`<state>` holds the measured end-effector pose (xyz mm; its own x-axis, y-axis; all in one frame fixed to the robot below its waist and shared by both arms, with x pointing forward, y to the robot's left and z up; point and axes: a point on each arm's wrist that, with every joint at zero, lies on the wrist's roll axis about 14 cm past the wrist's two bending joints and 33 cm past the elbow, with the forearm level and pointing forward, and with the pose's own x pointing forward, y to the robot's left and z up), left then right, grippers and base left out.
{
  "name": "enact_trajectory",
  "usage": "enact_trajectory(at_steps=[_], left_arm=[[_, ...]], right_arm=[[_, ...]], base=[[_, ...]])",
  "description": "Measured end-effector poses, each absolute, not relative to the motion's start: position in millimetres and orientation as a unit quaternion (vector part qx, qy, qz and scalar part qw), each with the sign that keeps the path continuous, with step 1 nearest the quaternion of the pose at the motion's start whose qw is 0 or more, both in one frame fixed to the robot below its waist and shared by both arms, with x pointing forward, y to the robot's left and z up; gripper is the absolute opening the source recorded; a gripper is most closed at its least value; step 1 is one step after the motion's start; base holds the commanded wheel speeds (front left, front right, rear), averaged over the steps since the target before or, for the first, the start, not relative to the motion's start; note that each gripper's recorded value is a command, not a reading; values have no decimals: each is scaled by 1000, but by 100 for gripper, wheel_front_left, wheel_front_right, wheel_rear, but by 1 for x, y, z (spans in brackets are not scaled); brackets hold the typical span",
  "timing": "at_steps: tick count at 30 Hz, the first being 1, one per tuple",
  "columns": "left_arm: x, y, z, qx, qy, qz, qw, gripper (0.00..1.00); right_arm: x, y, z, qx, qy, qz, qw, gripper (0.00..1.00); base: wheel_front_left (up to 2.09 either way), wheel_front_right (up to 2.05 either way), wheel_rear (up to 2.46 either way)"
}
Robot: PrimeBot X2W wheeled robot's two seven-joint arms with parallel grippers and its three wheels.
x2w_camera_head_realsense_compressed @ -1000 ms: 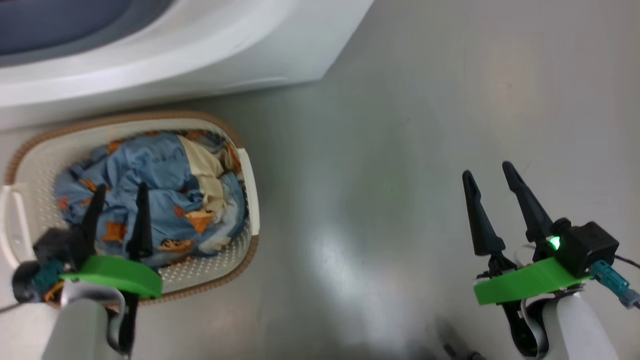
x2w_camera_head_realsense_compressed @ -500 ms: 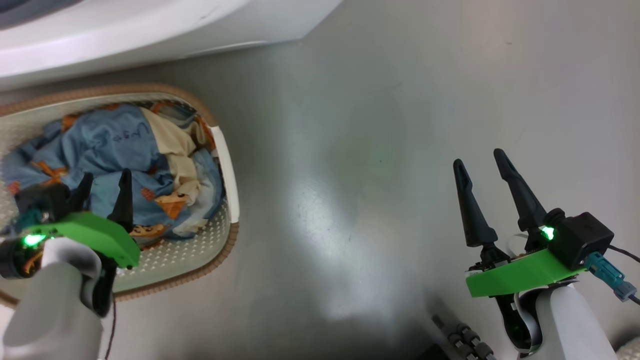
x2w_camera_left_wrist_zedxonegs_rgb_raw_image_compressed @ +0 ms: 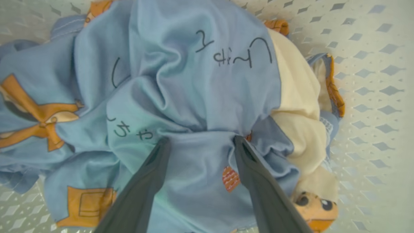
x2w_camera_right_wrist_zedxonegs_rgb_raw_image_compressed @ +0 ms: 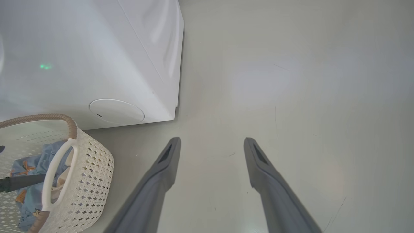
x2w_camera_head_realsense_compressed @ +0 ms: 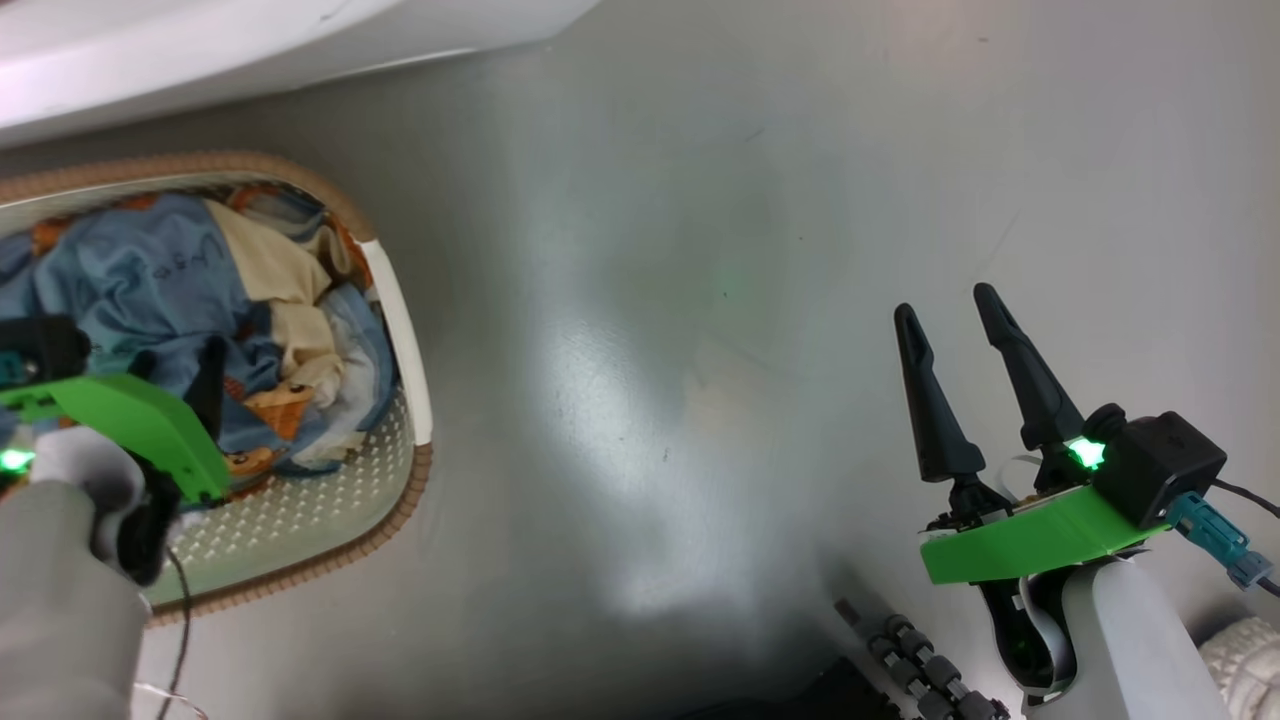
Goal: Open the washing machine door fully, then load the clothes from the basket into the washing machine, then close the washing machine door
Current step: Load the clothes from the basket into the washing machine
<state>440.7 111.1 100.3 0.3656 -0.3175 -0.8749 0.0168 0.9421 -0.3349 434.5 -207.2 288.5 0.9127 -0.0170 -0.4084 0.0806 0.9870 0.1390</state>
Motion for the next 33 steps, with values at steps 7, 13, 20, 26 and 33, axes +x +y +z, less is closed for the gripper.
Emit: enact_trajectory(at_steps=[7, 13, 20, 26, 33], left_arm=[[450, 106, 92, -148, 572, -101, 801, 100], [446, 97, 95, -148, 582, -114, 791, 0], [457, 93, 115, -151, 532, -119, 824, 0], [460, 97, 140, -147, 474, -119, 860, 0], [467, 94, 174, -157, 411, -116, 890, 0]], right_arm=[[431, -211, 284, 75, 216, -31, 973, 100], [432, -212, 288, 74, 210, -32, 974, 100], [441, -213, 304, 75, 187, -30, 979, 100], [447, -212, 324, 77, 161, -28, 984, 100], [452, -210, 347, 75, 132, -23, 988, 100]], base=[[0, 0, 0], [0, 0, 0], [0, 0, 0], [0, 0, 0], [0, 0, 0]])
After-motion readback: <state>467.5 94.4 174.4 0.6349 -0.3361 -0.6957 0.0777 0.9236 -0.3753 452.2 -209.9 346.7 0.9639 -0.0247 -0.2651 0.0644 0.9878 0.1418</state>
